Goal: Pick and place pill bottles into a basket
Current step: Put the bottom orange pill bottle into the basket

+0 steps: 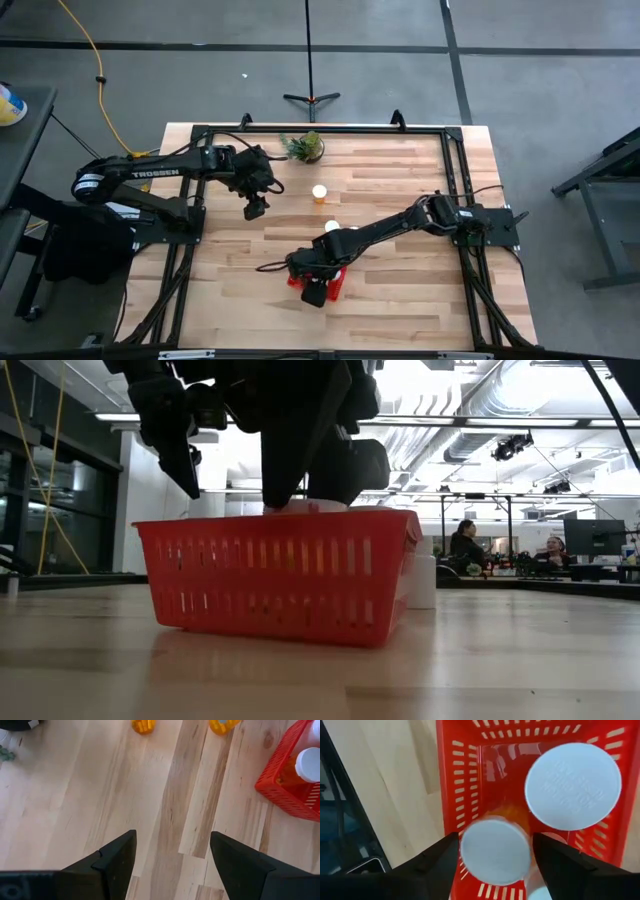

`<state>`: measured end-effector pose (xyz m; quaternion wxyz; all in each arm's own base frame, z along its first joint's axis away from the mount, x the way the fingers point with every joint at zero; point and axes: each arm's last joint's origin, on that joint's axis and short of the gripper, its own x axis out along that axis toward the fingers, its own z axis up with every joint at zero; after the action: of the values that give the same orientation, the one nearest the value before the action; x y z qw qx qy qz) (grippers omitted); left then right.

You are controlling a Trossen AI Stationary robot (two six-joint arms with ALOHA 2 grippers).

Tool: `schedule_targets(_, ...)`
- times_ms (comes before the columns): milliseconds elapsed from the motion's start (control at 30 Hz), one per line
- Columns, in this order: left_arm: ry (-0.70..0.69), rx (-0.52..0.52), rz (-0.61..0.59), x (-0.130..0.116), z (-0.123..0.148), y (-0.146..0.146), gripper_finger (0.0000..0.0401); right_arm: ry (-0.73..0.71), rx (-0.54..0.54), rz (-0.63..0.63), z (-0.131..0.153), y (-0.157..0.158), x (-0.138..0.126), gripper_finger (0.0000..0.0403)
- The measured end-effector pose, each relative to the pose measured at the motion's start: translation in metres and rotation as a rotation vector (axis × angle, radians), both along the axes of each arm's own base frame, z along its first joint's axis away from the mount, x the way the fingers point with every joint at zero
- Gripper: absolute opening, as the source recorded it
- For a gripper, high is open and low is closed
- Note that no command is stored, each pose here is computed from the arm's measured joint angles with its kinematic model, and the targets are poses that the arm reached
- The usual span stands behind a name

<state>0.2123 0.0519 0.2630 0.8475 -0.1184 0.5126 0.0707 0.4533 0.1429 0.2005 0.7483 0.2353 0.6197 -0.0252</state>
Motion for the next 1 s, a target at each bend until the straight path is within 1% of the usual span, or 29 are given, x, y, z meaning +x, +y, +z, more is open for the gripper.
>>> schedule_targets(267, -0.005, 0.001, -0.001, 0.000, 0.000, 0.000, 0.0287, 0.003, -0.004, 0.001, 0.001, -0.005, 0.001, 0.0263)
schedule_targets(700, -0.032, 0.002, -0.003, 0.003, 0.001, 0.000, 0.0287, -0.034, 0.010, 0.019, 0.016, -0.024, 0.003, 0.0264)
schedule_targets(867, -0.032, 0.002, -0.004, 0.003, 0.001, 0.000, 0.0287, -0.087, 0.013, 0.046, 0.034, -0.031, 0.008, 0.0264)
schedule_targets(1000, -0.031, 0.005, -0.012, 0.003, 0.001, 0.000, 0.0287, -0.145, -0.036, 0.051, 0.058, -0.038, 0.011, 0.0264)
